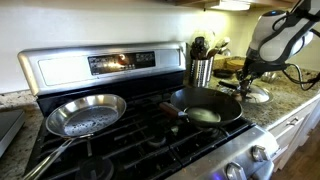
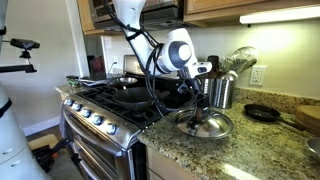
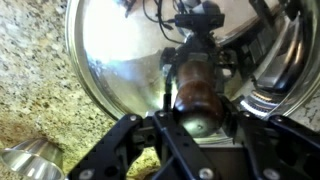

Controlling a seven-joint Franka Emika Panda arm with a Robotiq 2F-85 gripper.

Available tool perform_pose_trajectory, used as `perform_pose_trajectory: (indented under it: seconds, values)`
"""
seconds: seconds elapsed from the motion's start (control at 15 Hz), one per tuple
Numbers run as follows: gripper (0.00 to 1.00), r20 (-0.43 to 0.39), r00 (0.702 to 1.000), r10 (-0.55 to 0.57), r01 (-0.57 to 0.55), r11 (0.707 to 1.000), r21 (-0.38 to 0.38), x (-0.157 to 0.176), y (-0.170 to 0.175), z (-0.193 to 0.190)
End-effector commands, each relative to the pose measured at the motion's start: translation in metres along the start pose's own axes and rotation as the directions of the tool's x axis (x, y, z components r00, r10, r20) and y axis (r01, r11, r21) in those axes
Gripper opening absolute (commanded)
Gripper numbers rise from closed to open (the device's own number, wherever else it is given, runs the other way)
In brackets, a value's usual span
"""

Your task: Remove the lid from the pan.

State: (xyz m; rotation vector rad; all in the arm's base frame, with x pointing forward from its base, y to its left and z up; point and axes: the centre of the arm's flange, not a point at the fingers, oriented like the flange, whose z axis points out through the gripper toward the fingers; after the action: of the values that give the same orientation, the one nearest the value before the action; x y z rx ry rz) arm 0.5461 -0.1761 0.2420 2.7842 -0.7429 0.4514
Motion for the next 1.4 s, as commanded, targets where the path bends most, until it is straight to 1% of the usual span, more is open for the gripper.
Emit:
perform_pose_trajectory:
  seconds: [0.0, 0.33, 0.4, 0.47, 0.53, 0.6, 0.8, 0.93, 1.13, 1.33]
  values:
    - [0.21, -0.021, 0.999, 0.027, -0.027, 1.000, 0.002, -0.004, 0.001, 0.009]
    - [0.21, -0.005, 0.998, 0.060, -0.060, 0.998, -0.006, -0.011, 0.006, 0.016]
    - [0.29, -0.004, 0.998, 0.061, -0.061, 0.998, -0.006, -0.012, 0.007, 0.014]
    - [0.71, -0.007, 0.998, 0.059, -0.059, 0.998, -0.002, -0.013, 0.007, 0.008]
    - [0.73, -0.010, 0.998, 0.057, -0.057, 0.998, 0.000, -0.013, 0.006, 0.003]
    - [0.77, -0.021, 0.999, 0.047, -0.047, 0.999, 0.002, -0.013, 0.005, -0.006]
    - [0.96, -0.048, 0.999, 0.026, -0.025, 1.000, 0.013, -0.010, 0.004, -0.033]
    - [1.00, -0.042, 0.999, -0.010, 0.011, 1.000, 0.025, -0.008, 0.004, -0.063]
    - [1.00, -0.030, 0.995, -0.096, 0.097, 0.994, 0.050, -0.010, 0.001, -0.111]
    - [1.00, -0.023, 0.984, -0.178, 0.179, 0.982, 0.066, -0.020, -0.007, -0.157]
